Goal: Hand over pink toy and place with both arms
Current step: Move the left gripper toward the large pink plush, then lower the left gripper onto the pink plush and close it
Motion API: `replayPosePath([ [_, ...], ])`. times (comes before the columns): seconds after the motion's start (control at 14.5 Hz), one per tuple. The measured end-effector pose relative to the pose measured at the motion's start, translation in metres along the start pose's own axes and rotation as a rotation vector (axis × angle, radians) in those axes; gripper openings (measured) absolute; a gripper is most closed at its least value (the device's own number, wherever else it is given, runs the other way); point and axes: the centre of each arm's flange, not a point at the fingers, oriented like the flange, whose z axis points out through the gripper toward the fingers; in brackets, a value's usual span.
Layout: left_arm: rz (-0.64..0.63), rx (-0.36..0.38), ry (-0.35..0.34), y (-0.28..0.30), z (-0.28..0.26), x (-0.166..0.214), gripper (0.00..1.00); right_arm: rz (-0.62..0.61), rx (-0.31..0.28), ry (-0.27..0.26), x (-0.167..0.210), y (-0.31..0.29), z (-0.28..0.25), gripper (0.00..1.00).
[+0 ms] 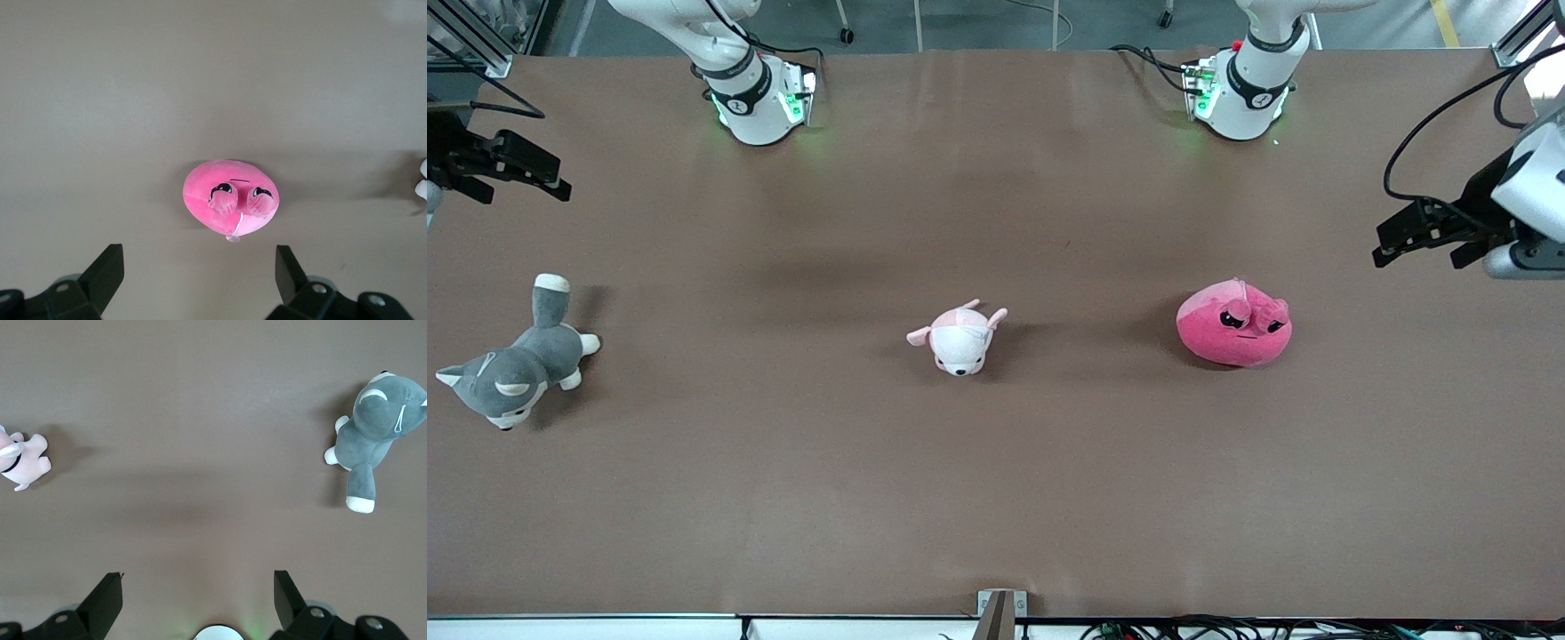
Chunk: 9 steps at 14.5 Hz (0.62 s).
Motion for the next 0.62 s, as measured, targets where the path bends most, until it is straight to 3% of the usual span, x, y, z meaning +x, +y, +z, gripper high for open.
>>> replayPosePath([
  [0.62,0.009,-0.002,-0.184,0.005,0.097,0.026,1.0,0.0,0.0,0.003,-0.001,0.002,-0.002,1.0],
])
